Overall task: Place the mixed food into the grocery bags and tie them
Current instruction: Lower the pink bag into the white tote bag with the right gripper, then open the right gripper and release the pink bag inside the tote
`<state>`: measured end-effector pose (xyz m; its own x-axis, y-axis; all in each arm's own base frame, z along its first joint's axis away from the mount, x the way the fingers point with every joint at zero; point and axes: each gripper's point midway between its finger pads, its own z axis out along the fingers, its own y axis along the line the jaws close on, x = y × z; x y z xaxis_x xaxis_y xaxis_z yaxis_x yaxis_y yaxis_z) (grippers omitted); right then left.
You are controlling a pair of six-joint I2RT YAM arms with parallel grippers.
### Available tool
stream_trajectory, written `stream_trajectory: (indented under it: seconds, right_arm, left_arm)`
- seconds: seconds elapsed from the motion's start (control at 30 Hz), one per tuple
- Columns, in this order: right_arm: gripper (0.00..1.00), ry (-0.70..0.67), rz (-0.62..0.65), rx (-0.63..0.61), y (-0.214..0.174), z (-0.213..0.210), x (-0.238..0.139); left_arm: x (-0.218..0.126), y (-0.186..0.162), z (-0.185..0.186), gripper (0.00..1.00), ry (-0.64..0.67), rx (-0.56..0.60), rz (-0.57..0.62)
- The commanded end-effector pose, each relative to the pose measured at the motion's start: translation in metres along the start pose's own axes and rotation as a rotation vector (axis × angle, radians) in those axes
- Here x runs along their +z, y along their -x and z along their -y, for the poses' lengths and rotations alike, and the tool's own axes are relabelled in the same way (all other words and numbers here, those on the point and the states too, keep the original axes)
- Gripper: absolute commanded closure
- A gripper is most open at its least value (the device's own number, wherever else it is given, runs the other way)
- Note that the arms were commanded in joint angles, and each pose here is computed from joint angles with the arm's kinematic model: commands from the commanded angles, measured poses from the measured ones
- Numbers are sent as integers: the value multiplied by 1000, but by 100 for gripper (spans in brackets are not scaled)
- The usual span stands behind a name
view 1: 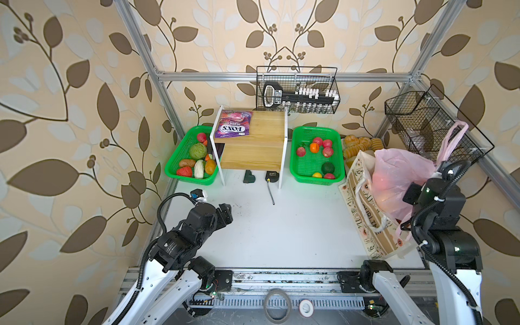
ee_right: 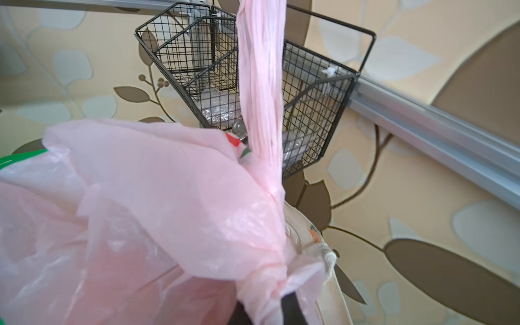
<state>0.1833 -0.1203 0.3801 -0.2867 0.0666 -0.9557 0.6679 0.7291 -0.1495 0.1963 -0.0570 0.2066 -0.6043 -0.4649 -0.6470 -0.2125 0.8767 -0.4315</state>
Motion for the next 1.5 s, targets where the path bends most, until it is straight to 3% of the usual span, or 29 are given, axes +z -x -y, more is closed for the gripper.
stream_trajectory:
  seconds: [0.0,0.2,0.3,0.37,0.57,0.73,0.97,1.07,1.2,1.3,1.47]
  right_arm:
    - [100,-79,-34,-42,-29,4,13]
    - [96,89,-159,-159,-74,-40,32]
    - [81,134,-217,-191,-87,-57,39]
    - [67,144,-221,-190,-86,-61,39]
    - [56,276,-138,-79,-46,-74,19]
    - [61,264,-259,-141,-70,-83,39]
    - [78,254,-429,40,-128,-86,75]
    - [78,225,-482,107,-149,-86,76]
    - [77,233,-589,85,-184,-96,81]
    - [75,224,-553,81,-168,-93,80]
    - [71,247,-330,134,-86,-83,64]
  left_arm:
    - [2,7,6,12,-13,-16,19]
    - [3,7,6,12,-8,-5,17]
    - [2,7,5,12,-10,-10,17]
    - [1,6,4,12,-8,-12,16]
    - [-1,6,0,12,0,-11,25]
    - [1,6,4,12,-8,-7,17]
    - [1,6,1,11,4,1,21]
    - [3,5,2,11,-2,-1,19]
    - [7,3,5,11,-10,-5,6]
    - [7,3,6,11,-8,7,-1]
    - [3,5,2,11,9,19,12]
